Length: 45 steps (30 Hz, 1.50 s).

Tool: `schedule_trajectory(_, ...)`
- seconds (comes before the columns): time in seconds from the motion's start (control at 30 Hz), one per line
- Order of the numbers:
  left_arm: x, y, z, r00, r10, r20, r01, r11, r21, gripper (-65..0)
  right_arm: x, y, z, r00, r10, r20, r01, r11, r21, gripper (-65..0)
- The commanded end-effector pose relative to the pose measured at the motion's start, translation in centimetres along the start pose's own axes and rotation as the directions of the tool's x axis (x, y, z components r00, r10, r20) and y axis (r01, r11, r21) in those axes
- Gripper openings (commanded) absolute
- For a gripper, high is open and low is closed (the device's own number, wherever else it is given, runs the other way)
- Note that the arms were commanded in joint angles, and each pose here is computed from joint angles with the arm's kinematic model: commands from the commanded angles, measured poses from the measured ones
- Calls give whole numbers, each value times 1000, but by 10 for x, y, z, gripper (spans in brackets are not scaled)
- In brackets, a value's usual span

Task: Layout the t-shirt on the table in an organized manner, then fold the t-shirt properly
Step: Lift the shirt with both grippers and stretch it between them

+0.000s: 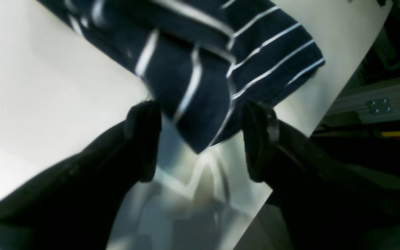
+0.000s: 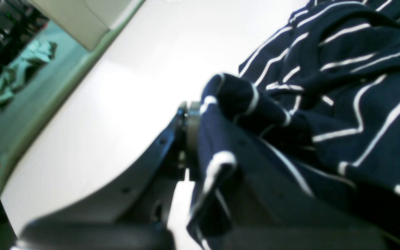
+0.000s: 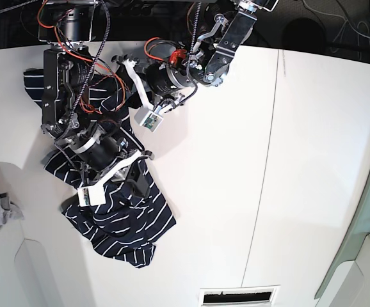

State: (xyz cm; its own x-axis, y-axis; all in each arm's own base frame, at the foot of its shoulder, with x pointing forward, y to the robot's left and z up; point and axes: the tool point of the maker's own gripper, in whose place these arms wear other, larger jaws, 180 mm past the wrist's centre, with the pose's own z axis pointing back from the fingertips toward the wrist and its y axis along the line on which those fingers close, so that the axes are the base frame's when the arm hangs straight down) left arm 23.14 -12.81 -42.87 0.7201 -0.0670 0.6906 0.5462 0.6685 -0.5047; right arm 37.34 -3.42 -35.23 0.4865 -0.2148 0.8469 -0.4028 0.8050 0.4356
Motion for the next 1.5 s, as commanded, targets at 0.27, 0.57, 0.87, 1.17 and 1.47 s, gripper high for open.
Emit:
schedule_trajectory(0.27,18,-12,-4,998,-44,45,45,999,-29,-261,24,6,-2,997,18,73,-20,999,27,-650)
schedule_trajectory(0.57,19,-12,-7,995,-83,58,83,997,12,-371,24,6,-2,997,18,73,-20,999,27,-650)
schedule_trajectory(0.87,24,-15,-7,989,-119,86,118,993,16,-647,24,6,-2,997,18,73,-20,999,27,-650)
schedule_trajectory(1.17,16,-1,-5,977,-210,40,207,976,65,-650,26,1,1,997,31,77,-32,999,18,-650)
schedule_trajectory(1.47,33,80,41,936,-352,-8,335,884,326,-650,61,-11,7,986,81,144,-85,996,16,-650)
